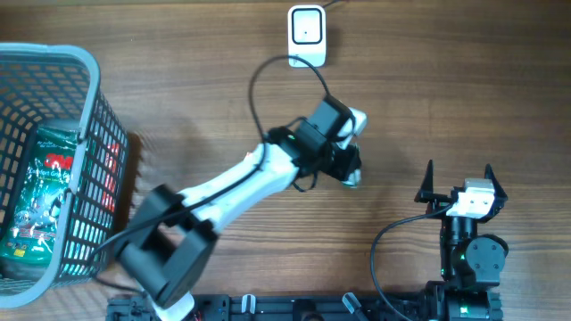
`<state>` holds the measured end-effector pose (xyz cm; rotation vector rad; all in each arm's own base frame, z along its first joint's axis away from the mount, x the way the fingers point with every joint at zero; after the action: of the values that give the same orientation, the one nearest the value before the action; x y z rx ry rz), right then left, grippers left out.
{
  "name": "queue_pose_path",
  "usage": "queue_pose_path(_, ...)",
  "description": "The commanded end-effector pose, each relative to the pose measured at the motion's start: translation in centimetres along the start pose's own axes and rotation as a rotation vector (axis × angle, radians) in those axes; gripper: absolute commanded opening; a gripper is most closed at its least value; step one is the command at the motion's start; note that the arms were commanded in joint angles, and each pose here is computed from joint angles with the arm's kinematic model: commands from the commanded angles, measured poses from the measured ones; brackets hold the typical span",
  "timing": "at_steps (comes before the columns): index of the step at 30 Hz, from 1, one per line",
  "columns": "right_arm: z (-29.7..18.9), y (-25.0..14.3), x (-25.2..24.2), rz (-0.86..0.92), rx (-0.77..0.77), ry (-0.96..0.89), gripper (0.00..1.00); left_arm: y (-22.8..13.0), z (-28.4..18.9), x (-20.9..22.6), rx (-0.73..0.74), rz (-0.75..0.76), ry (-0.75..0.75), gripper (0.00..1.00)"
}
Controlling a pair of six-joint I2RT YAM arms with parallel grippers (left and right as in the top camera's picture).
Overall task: Scan the item barcode
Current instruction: 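Carry the green item out and place it right of the jar, then reach into the basket and grasp the pale green wipes pack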
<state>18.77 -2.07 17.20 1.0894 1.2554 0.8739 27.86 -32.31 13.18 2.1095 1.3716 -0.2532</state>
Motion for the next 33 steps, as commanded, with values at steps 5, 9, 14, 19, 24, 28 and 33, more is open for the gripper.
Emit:
queue_pose_path(5,0.0,0.0,-0.2,-0.008,-0.003,-0.013,1.00,-0.4,1.5,0.5,-0.001,0.022,0.089,0.47)
queue_pose_path(9,0.0,0.0,-0.2,-0.009,-0.003,-0.013,1.00,4.1,-5.4,-1.1,-0.185,0.060,0.102,1.00)
queue_pose_path(14,0.0,0.0,-0.2,-0.008,-0.003,-0.013,1.00,6.9,-17.6,-3.9,-0.435,0.088,0.041,1.00)
queue_pose_path(19,0.0,0.0,-0.2,-0.009,-0.003,-0.013,1.00,5.0,-23.7,-1.6,-0.519,0.072,0.243,1.00)
queue_pose_path(24,0.0,0.0,-0.2,-0.009,-0.003,-0.013,0.99,4.5,-39.6,4.1,-1.181,-0.501,0.554,1.00)
queue_pose_path(28,0.0,0.0,-0.2,-0.009,-0.003,-0.013,1.00,-1.9,-46.0,11.1,-1.362,-0.951,0.742,1.00)
queue_pose_path(33,0.0,0.0,-0.2,-0.008,-0.003,-0.013,0.99,-8.2,-47.5,20.2,-1.245,-1.445,0.780,1.00)
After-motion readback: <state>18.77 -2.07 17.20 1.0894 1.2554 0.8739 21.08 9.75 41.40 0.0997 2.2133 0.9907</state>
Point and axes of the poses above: each gripper's point midway between its finger pads, its own z axis out along the fingers, its own x axis along the line the jaws close on, y = z × x, the point moved 6 cm from there along -z, back along the fingers, and after that the axes turned 8 degrees about -z, right-handed, at the moved point
